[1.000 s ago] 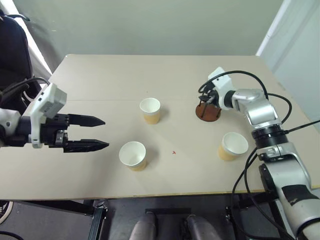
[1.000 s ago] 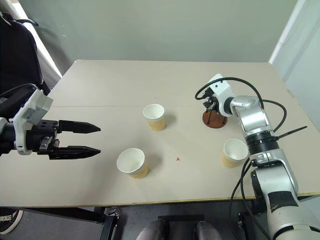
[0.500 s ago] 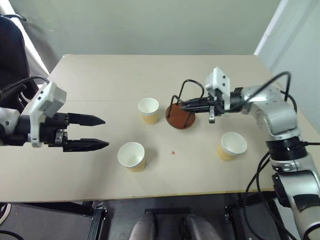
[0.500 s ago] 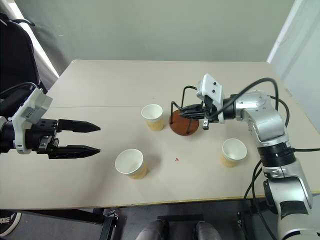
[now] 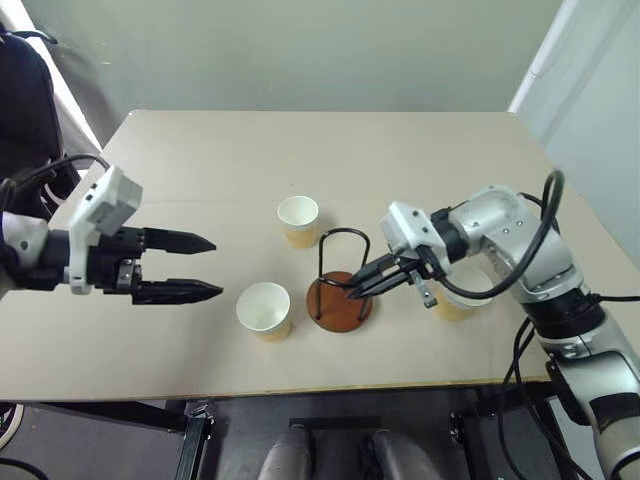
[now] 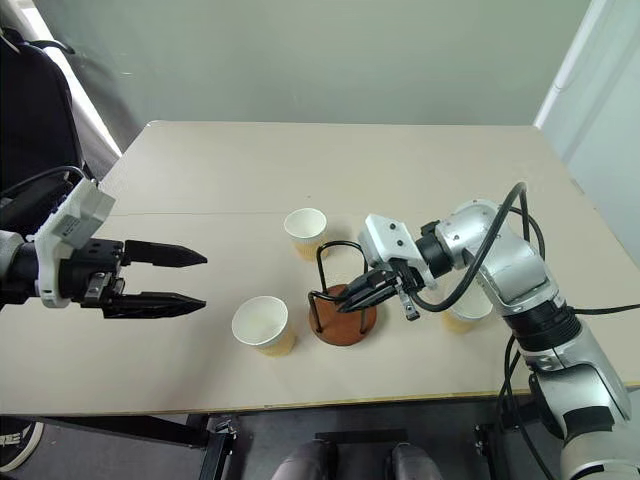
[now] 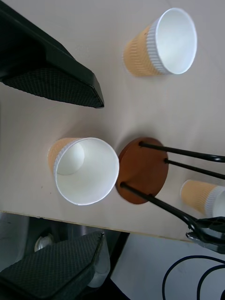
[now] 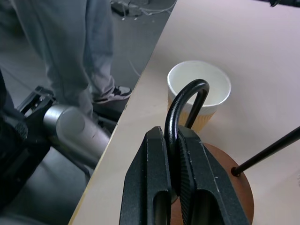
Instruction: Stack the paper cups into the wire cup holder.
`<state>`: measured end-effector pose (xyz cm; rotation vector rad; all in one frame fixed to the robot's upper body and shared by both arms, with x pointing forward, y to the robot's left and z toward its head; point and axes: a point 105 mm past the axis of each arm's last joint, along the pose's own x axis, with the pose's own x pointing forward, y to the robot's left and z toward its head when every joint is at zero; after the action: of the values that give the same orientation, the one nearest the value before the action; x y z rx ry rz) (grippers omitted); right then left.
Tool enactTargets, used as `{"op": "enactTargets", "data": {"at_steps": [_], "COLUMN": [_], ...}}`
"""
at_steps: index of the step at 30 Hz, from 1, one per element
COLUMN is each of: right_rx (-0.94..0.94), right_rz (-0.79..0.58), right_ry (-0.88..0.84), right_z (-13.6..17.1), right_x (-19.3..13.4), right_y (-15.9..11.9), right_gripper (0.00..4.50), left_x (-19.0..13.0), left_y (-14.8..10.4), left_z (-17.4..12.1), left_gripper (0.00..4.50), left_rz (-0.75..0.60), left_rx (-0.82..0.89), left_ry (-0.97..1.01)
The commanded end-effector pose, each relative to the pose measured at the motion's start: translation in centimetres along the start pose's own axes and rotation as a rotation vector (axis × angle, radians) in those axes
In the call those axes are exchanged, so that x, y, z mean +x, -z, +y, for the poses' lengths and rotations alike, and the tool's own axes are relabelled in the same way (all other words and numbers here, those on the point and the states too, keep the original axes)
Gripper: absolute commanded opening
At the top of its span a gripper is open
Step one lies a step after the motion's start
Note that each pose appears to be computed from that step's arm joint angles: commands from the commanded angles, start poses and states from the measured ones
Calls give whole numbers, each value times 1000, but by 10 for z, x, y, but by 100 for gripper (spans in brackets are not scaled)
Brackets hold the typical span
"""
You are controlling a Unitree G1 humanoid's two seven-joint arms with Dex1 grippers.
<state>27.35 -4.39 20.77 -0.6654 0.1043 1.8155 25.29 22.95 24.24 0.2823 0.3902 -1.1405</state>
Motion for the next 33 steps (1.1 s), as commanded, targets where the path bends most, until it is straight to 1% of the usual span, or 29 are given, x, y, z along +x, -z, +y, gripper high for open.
{"op": "enactTargets", "data": {"at_steps": [1, 6, 12, 16, 21, 22, 25, 26, 28, 30, 31, 32, 33], "right_rx": [-56, -43, -52, -49, -54, -61, -99, -115, -129, -134, -130, -126, -100], "right_rz": [10, 55, 67, 83, 105, 108, 137, 144, 145, 157, 181, 199, 250], "right_ry": [-4, -5, 2, -10, 1, 6, 72, 106, 173, 285, 330, 352, 365], "right_z": [-2, -4, -7, -4, -5, -6, -14, -18, -24, -31, -29, -26, -14], "right_x": [-2, 3, 8, 7, -1, -4, -25, -37, -56, -87, -105, -114, -127], "right_y": [-5, 5, 10, 15, 17, 15, 3, -5, -20, -38, -43, -45, -40], "right_gripper": [2, 2, 2, 112, 291, 318, 429, 447, 447, 447, 447, 447, 447], "left_x": [-8, -9, -10, -13, -14, -14, -16, -16, -16, -16, -15, -14, -9], "left_y": [-10, -10, -10, -10, -11, -12, -18, -21, -28, -44, -50, -53, -52], "left_z": [-5, -7, -8, -7, -6, -6, -4, -4, -6, -14, -18, -21, -26], "left_gripper": [450, 450, 450, 450, 450, 450, 450, 450, 450, 450, 450, 450, 450], "left_rz": [-10, -10, -11, -9, -12, -12, -27, -30, -43, -84, -93, -96, -76], "left_rx": [45, 43, 42, 44, 48, 50, 67, 79, 101, 141, 162, 174, 187], "left_ry": [-24, -36, -43, -53, -56, -54, -39, -30, -5, 58, 92, 114, 155]}}
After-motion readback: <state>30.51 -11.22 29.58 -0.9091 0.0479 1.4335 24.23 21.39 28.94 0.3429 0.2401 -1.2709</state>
